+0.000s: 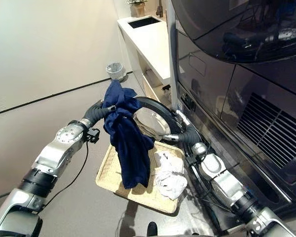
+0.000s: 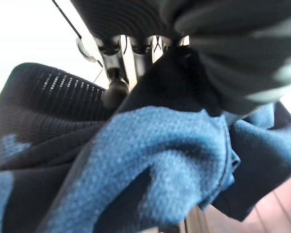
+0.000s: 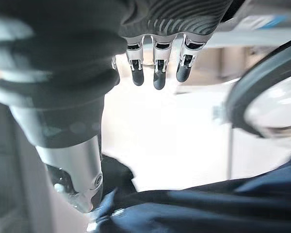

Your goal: Put the clothes into the washing machine.

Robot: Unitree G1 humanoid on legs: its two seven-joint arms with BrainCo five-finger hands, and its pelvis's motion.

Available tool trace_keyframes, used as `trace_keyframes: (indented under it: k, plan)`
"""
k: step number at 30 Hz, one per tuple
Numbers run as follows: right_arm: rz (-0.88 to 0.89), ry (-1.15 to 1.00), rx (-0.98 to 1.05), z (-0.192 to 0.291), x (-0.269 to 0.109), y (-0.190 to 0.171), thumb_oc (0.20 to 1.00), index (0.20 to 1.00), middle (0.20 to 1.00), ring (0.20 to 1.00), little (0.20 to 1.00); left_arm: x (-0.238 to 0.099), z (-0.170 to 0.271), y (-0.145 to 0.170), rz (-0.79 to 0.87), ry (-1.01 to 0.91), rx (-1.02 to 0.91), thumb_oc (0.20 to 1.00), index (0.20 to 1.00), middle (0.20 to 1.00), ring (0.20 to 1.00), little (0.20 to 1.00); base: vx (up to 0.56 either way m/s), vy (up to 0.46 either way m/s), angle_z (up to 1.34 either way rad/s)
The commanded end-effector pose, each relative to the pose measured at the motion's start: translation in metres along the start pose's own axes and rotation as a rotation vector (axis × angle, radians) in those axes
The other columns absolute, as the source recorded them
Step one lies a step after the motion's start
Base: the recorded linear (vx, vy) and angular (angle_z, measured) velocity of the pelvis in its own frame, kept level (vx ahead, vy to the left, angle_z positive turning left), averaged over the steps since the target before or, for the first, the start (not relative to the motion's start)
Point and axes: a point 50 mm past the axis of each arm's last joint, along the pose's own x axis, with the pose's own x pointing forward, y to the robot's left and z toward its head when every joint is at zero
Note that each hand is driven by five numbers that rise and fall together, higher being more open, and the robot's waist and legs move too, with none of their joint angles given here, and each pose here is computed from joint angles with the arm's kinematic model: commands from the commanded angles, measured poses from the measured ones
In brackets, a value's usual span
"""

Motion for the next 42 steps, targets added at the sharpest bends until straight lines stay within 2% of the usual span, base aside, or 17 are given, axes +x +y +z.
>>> trace_keyframes:
  k: [1, 11, 21, 29, 35, 41, 42]
  plan:
    - [0.117, -0.125, 0.099, 0.033, 0.017, 0.027, 1.0, 1.0, 1.0, 1.0, 1.0, 0.013, 0.052, -0.011, -0.082, -0.174, 0.023, 0.2, 0.2, 0.2, 0.2, 0.2, 0.02, -0.005, 0.03]
    - [0.348, 0.154, 0.277, -0.006, -0.001, 0.061, 1.0, 1.0, 1.0, 1.0, 1.0, 0.007, 0.077, -0.037, -0.234, -0.26, 0.035, 0.2, 0.2, 0.2, 0.2, 0.2, 0.01, -0.013, 0.05]
    - [0.403, 0.279, 0.522, -0.025, -0.021, 0.088, 1.0, 1.0, 1.0, 1.0, 1.0, -0.004, 0.076, -0.069, -0.423, -0.273, -0.036, 0.2, 0.2, 0.2, 0.2, 0.2, 0.0, 0.0, 0.0]
    - [0.344, 0.248, 0.556, -0.022, -0.019, 0.092, 1.0, 1.0, 1.0, 1.0, 1.0, -0.008, 0.054, -0.102, -0.612, -0.166, -0.214, 0.2, 0.2, 0.2, 0.2, 0.2, 0.0, 0.001, -0.01]
    - [0.313, 0.239, 0.642, -0.018, -0.014, 0.098, 1.0, 1.0, 1.0, 1.0, 1.0, -0.007, 0.031, -0.119, -0.617, -0.088, -0.245, 0.2, 0.2, 0.2, 0.2, 0.2, 0.0, 0.0, 0.0]
    - [0.36, 0.324, 0.743, -0.02, -0.019, 0.106, 1.0, 1.0, 1.0, 1.0, 1.0, -0.007, 0.018, -0.12, -0.573, -0.034, -0.264, 0.2, 0.2, 0.2, 0.2, 0.2, 0.02, 0.008, -0.06]
    - [0.389, 0.381, 0.769, -0.026, -0.024, 0.111, 0.495, 0.495, 0.495, 0.495, 0.495, -0.007, 0.015, -0.12, -0.56, -0.021, -0.276, 0.2, 0.2, 0.2, 0.2, 0.2, 0.01, 0.01, -0.1]
